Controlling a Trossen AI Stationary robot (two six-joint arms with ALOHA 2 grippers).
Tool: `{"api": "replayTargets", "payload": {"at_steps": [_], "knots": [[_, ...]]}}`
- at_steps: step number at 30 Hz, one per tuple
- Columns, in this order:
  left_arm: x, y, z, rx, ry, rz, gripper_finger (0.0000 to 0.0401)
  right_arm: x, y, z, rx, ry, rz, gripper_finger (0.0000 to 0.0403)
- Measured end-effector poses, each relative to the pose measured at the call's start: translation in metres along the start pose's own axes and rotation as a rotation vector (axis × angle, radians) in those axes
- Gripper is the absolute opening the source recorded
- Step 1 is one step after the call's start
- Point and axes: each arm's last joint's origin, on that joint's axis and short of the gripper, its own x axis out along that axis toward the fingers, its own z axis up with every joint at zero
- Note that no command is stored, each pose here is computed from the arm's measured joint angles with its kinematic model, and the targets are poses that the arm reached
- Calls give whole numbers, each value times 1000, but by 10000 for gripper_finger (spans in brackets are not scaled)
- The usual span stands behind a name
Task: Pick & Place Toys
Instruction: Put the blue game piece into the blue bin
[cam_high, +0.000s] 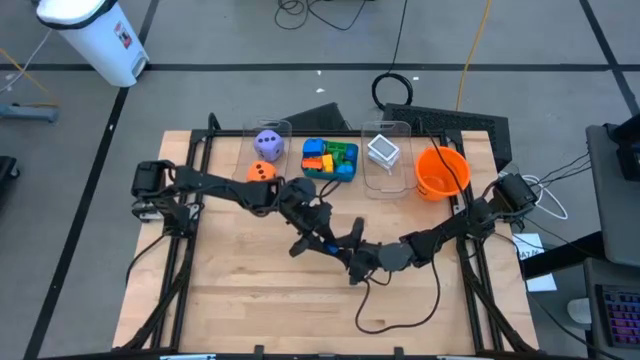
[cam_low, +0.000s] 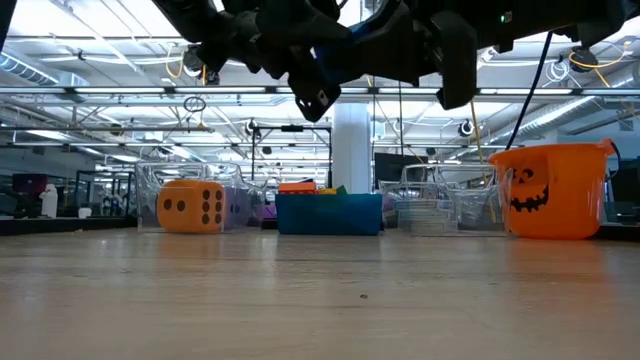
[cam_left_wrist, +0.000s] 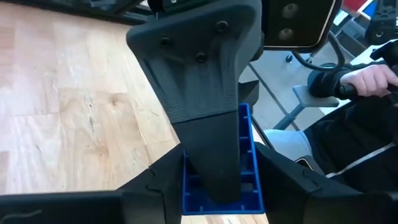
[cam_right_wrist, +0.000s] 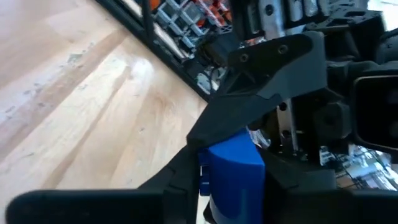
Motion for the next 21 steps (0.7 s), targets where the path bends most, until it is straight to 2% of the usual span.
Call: {"api": "replayTargets", "payload": {"at_steps": [11,16,21], "knots": [[-13,10,4,48,-20,35,207,-2,-8,4,39,21,-117,83],[-33,7,13,80,-34,64,213,-2,-11,6,55,9,-145,83],[-63,-8,28,150,-66,114,214,-2,-20,7,43,9,-171,83]]}}
